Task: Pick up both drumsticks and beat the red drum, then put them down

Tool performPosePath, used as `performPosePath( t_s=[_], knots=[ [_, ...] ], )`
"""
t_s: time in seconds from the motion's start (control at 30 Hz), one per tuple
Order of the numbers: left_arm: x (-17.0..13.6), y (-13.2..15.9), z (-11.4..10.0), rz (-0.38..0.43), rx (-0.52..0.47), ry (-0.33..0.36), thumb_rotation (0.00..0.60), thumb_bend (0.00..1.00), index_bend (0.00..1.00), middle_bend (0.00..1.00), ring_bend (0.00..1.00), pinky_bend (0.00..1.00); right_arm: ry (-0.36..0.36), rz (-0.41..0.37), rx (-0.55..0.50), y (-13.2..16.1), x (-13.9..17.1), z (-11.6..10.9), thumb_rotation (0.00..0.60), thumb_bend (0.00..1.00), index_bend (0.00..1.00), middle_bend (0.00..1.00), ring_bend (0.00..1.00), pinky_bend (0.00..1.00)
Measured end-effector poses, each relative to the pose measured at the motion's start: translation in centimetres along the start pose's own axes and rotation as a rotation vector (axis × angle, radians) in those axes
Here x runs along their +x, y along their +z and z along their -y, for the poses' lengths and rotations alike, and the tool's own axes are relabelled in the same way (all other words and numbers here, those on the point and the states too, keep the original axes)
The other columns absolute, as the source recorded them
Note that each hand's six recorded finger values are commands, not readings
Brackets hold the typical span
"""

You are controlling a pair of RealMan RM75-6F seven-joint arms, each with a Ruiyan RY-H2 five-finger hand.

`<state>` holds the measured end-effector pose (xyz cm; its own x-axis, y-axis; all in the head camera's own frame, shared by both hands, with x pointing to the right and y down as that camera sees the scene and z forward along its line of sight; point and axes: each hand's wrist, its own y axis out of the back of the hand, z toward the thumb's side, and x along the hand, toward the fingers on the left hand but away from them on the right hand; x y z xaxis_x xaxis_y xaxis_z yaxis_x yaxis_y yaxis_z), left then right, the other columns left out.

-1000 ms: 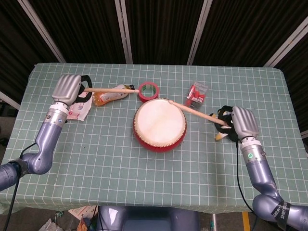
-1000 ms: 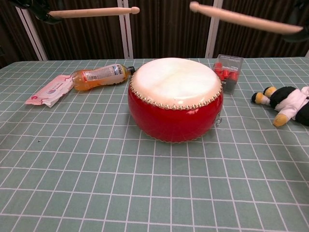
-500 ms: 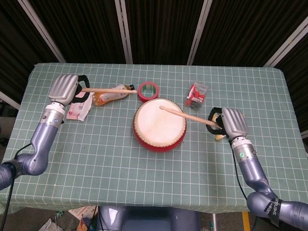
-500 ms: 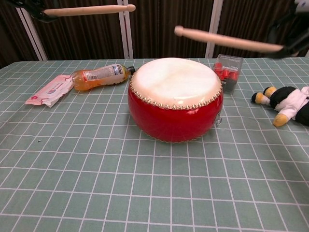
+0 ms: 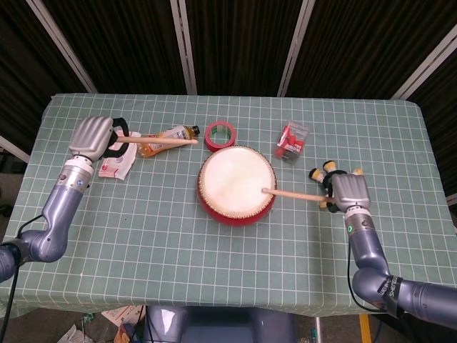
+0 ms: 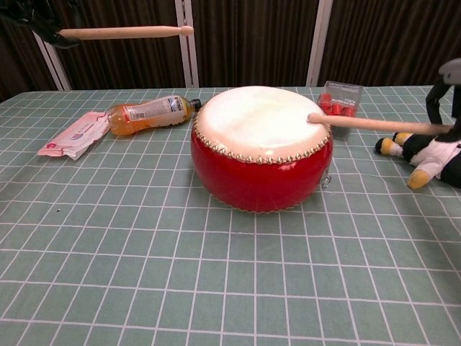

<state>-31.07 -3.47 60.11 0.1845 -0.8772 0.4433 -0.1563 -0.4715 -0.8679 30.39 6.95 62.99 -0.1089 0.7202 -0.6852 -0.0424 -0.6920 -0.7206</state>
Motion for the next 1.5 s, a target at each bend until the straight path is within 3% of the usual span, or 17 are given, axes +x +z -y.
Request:
performPosePath(
  t_s=[0.17,0.33,0.6,0.9,1.1,1.33,1.5],
  knots=[
    [-0.2,1.5,-0.4,0.027,0.003,0.013,0.6,0.56,0.76,1.0,1.0,1.0,-0.172,-0.007,-0.188,-1.1,1.3,-4.5,0.6,0.54,0.97,1.0,1.0,1.0],
    [-0.4,3.6,-1.0,0.058,0.0,0.031,0.6,0.56,0.76,1.0,1.0,1.0,-0.283,-0.02,-0.32,-3.3,3.6,-7.4,0.6,0.54,0.97,1.0,1.0,1.0],
    [0.1,7.5,-1.1,0.1,-0.014,0.047,0.6,0.56,0.76,1.0,1.0,1.0,-0.28,-0.017,-0.409,-6.2,4.8,-7.0,0.6,0.54,0.97,1.0,1.0,1.0],
    [2.2,12.5,2.0,0.113,0.019,-0.006,0.6,0.56,0.76,1.0,1.0,1.0,-0.265,-0.002,-0.443,-8.8,4.3,-6.5,0.6,0.54,0.97,1.0,1.0,1.0],
    [3.7,13.3,6.3,0.079,0.15,-0.114,0.6,0.56,0.76,1.0,1.0,1.0,-0.252,0.026,-0.455,-10.5,3.9,-6.0,0.6,0.54,0.97,1.0,1.0,1.0],
    [3.2,12.1,10.7,-0.009,0.431,-0.34,0.6,0.56,0.76,1.0,1.0,1.0,-0.252,0.043,-0.455,-11.7,4.1,-5.9,0.6,0.54,0.97,1.0,1.0,1.0],
    [2.8,10.9,11.3,-0.111,0.379,-0.436,0.6,0.56,0.76,1.0,1.0,1.0,-0.249,0.043,-0.451,-11.6,4.2,-5.5,0.6,0.54,0.97,1.0,1.0,1.0]
  ],
)
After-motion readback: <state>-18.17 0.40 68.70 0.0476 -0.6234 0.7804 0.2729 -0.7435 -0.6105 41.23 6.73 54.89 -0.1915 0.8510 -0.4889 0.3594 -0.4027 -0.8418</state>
